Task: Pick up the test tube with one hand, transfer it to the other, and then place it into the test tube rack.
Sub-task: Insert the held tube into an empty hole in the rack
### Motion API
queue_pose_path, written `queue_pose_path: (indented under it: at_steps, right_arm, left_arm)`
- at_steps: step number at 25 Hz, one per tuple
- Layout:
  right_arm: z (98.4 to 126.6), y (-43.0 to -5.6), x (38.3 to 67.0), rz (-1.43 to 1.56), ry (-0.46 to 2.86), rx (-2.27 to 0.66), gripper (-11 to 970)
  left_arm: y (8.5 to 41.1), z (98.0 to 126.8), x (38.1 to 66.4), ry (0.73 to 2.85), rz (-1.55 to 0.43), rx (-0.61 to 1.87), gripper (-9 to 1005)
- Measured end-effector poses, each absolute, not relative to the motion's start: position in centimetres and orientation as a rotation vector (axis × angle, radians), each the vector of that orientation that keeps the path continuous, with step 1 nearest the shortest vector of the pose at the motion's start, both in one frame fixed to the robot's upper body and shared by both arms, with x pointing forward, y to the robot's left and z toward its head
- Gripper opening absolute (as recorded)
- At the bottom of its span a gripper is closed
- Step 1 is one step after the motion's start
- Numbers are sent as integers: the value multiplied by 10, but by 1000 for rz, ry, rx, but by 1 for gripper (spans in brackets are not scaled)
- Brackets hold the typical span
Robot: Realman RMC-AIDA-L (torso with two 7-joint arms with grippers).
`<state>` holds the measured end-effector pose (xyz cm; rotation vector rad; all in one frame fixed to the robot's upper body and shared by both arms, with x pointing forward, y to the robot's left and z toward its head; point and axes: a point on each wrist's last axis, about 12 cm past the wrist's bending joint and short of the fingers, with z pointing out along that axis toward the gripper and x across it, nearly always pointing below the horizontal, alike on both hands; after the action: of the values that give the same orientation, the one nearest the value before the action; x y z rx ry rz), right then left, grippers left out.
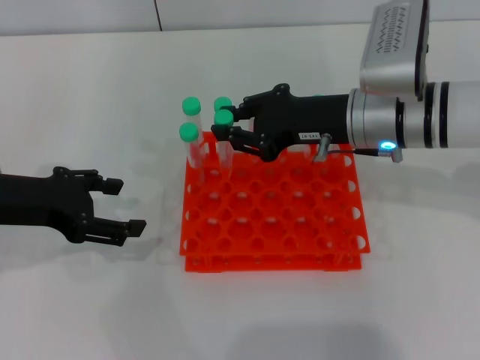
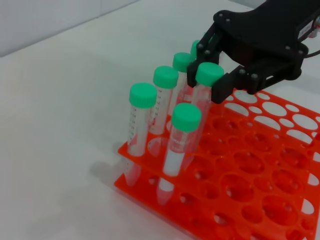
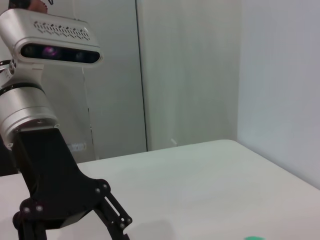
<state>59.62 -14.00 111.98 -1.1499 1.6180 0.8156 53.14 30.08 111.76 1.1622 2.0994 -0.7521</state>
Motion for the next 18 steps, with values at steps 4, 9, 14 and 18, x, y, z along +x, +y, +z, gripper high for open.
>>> queue_pose_path:
  at_steps: [4, 9, 14, 18]
  right_arm:
    - [1119, -139, 596, 812, 1620, -1151, 263]
    - [1119, -139, 596, 814, 1619, -1149, 264]
    - [1120, -139, 596, 809, 1608, -1154, 265]
    - [1120, -139, 596, 811, 1607, -1151, 266]
  left_arm:
    - [301, 1117, 531, 2102, -752, 1163, 870]
    - [301, 1117, 531, 2102, -753, 1163, 870]
    - [301, 1117, 531, 2104, -753, 1164, 870]
    - [301, 1117, 531, 2104, -752, 1164, 868]
